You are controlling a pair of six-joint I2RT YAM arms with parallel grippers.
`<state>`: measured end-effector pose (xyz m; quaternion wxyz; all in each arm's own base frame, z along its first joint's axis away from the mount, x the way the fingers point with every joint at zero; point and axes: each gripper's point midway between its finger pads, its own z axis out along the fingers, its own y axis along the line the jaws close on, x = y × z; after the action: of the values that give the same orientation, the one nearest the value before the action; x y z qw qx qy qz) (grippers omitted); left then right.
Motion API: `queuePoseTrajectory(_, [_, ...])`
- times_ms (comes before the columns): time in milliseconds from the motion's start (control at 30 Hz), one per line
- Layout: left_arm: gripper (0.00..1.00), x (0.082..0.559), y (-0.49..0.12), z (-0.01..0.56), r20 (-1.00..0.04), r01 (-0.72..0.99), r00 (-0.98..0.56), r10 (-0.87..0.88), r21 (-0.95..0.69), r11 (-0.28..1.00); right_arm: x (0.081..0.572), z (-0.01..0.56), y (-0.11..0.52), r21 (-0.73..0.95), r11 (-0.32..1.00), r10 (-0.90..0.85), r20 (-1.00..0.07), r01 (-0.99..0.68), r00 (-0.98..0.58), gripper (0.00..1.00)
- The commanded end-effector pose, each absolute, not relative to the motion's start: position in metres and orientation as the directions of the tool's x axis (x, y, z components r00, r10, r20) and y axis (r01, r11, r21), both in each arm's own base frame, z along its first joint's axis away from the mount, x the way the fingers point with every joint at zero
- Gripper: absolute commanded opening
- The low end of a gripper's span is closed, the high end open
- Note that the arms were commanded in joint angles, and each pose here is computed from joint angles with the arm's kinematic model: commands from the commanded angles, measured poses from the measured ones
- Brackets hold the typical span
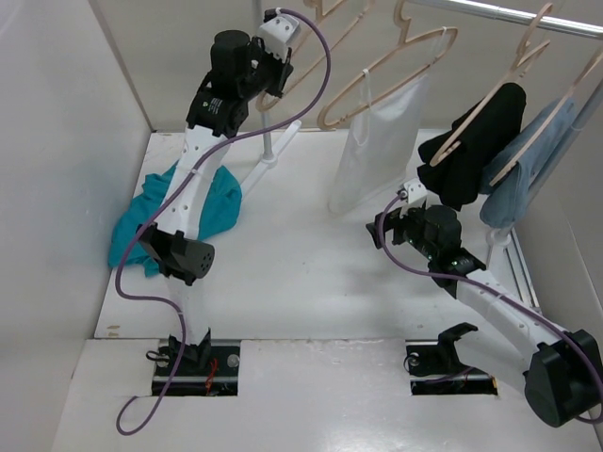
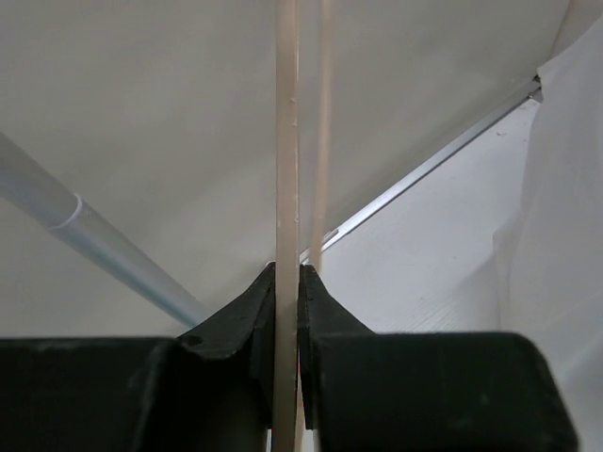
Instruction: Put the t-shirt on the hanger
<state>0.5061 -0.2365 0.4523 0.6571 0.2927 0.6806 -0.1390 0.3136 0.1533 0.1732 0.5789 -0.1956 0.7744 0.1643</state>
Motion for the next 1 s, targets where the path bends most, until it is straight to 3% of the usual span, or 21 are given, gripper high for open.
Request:
queuePoseTrajectory(0, [0.0,0.482,-0.215,0.515,-0.977,0.495,0.147,0.153,0.206,0.844,0.318,0.193,0.153,0.027,0.873,-0.083,-0.976,-0.486,-0.203,1.0])
queuePoseTrajectory(400, [0.0,0.431,-0.185,0.588,-0.948,0.421,0.295,0.115,0.237,0.875,0.319,0.188,0.171,0.04,0.818,-0.117,-0.965,-0.573,-0.234,1.0])
queuePoseTrajectory(567, [0.0,0.426,-0.183,0.545,-0.972,0.452,0.167,0.167,0.226,0.863,0.32,0.195,0.183,0.018,0.797,-0.14,-0.967,-0.604,-0.213,1.0])
queuePoseTrajectory(600, [0.0,0.434,-0.181,0.515,-0.978,0.458,0.096,0.186,0.209,0.864,0.322,0.199,0.183,0.014,0.802,-0.136,-0.969,-0.597,-0.205,1.0])
queuePoseTrajectory(900, [0.0,0.371,-0.13,0.43,-0.97,0.39,-0.096,0.223,0.169,0.905,0.303,0.215,0.221,-0.031,0.78,-0.174,-0.97,-0.625,-0.17,1.0])
queuePoseTrajectory(933, [0.0,0.368,-0.126,0.399,-0.958,0.388,-0.152,0.242,0.167,0.906,0.303,0.227,0.227,-0.022,0.781,-0.152,-0.976,-0.624,-0.155,1.0])
queuePoseTrajectory(967, [0.0,0.354,-0.119,0.405,-0.966,0.371,-0.116,0.23,0.172,0.913,0.302,0.233,0.23,-0.026,0.781,-0.151,-0.977,-0.623,-0.149,1.0])
